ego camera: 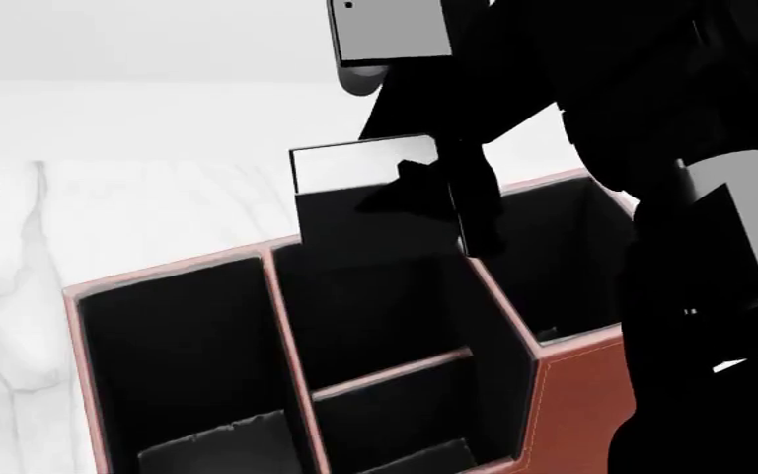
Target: Pick up the book and place it in the front compartment of the caddy.
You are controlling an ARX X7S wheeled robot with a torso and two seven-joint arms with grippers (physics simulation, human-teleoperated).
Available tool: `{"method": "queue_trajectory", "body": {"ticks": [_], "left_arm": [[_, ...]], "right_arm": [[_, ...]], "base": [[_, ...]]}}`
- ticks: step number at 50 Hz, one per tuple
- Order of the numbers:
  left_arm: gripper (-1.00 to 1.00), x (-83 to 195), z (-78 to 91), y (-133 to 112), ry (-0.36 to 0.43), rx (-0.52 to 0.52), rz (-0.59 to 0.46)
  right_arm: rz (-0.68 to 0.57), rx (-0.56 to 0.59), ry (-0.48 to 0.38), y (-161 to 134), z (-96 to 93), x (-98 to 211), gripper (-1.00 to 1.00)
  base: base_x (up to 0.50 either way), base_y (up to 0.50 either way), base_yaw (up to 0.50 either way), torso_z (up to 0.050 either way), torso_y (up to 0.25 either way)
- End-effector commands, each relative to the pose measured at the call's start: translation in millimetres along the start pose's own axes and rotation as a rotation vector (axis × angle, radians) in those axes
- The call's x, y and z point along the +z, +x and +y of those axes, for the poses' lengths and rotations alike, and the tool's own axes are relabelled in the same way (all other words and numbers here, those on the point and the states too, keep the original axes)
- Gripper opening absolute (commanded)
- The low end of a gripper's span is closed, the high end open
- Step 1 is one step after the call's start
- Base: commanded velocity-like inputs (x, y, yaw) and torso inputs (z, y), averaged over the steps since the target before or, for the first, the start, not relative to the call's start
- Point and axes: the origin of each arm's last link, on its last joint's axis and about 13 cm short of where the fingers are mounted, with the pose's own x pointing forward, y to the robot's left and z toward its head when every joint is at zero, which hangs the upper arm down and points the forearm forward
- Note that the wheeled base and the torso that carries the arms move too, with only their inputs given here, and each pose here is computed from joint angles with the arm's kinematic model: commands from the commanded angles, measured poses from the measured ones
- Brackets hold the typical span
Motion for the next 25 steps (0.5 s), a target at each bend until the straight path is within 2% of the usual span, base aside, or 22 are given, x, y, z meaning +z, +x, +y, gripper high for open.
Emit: {"method": "queue_trajectory", "body": {"ticks": [1,9,25], "left_arm": [[1.0,0.2,0.0,0.6,0.002,-0.001,0.0],[1.0,1.0,-0.7,1.1,0.002,-0.004,-0.002],[1.0,-0.2,-1.1,-0.2,0.002,-0.004,0.002]], "right_arm": [[-0.036,-0.038,-0.116,0.4,-2.7,8.7,-1.0],[0.015,-0.042,-0.146,2.8,-1.9,8.2,-1.0],[-0.004,0.001,-0.097,19.6,3.6,-2.2,-1.0]], "base": [[0.0,0.0,0.0,0.0,0.0],[0.0,0.0,0.0,0.0,0.001],[0.0,0.0,0.0,0.0,0.001]]}}
